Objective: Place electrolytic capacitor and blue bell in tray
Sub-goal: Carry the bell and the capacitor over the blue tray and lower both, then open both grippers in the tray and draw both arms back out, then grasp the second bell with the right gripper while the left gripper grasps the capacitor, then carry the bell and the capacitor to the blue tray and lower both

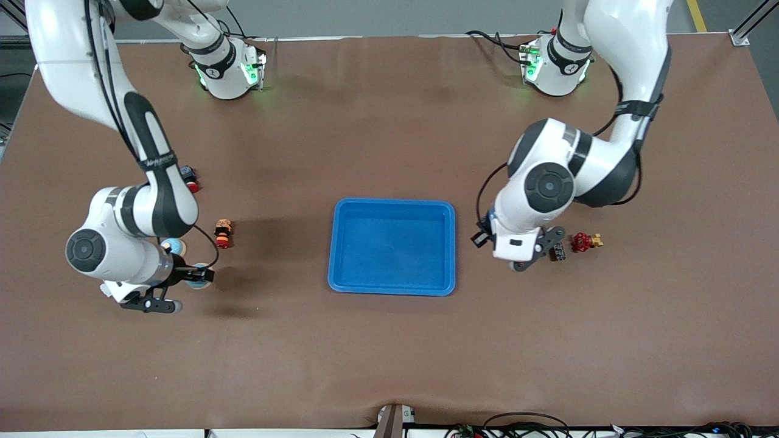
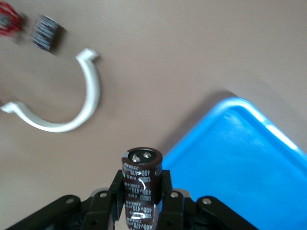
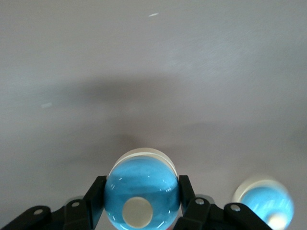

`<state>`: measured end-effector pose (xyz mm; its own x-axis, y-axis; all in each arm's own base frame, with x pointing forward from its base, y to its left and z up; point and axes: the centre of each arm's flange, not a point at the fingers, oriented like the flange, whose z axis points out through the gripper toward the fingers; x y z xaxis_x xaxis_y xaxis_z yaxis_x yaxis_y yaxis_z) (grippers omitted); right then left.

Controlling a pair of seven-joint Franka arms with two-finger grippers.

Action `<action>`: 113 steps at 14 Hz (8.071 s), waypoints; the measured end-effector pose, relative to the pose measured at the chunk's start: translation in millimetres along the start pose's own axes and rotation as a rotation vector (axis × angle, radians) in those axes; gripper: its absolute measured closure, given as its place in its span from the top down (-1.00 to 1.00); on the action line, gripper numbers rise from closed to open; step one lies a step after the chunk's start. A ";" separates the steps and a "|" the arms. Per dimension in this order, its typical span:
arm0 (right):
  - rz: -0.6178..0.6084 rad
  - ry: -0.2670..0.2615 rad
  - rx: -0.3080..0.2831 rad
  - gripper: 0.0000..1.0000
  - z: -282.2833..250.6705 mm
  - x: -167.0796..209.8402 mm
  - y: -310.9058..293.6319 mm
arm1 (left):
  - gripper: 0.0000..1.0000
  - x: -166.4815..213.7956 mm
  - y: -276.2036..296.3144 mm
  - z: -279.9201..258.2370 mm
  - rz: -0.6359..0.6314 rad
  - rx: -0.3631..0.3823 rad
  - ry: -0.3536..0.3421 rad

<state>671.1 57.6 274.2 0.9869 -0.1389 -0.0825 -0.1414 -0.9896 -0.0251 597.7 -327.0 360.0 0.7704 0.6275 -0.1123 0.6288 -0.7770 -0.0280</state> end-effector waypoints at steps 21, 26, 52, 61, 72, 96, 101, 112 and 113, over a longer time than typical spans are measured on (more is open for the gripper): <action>0.344 0.082 0.050 0.31 21.3 -181.9 -309.1 | -0.34 -79.7 45.3 162.6 -0.081 -0.008 -0.002; 0.381 0.085 0.044 0.31 71.1 -203.0 -333.9 | -0.34 -82.3 44.5 176.1 -0.073 0.007 -0.002; 0.403 0.133 -0.087 1.00 83.1 -198.6 -375.5 | 1.00 159.0 -160.2 -16.7 0.582 0.096 0.026; 0.166 0.066 -0.182 1.00 -72.3 -105.0 -250.7 | 1.00 179.2 -144.3 109.9 0.618 0.092 0.027; -0.140 0.082 -0.120 1.00 -82.0 -45.8 14.9 | 1.00 183.0 -166.7 160.5 0.496 0.086 0.009; -0.159 0.140 -0.073 1.00 89.7 -82.0 164.2 | -0.31 182.6 -150.1 111.3 0.454 0.108 0.001; -0.165 0.131 -0.070 1.00 95.2 -83.2 160.6 | -0.31 140.5 -72.0 -2.2 0.282 0.060 0.045; -0.167 0.047 -0.031 0.29 57.0 -67.9 110.3 | -0.31 -11.5 88.1 83.4 -0.118 -0.229 0.067; -0.149 0.019 -0.025 0.29 35.0 -63.5 93.0 | -0.31 -12.5 88.7 94.5 -0.117 -0.219 0.063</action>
<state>592.5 -24.3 242.2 0.9981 0.0094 -0.0612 0.0088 -0.9999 -0.0108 634.0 -408.4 265.1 0.6916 0.7198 -0.0589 0.7167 -0.6740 0.1790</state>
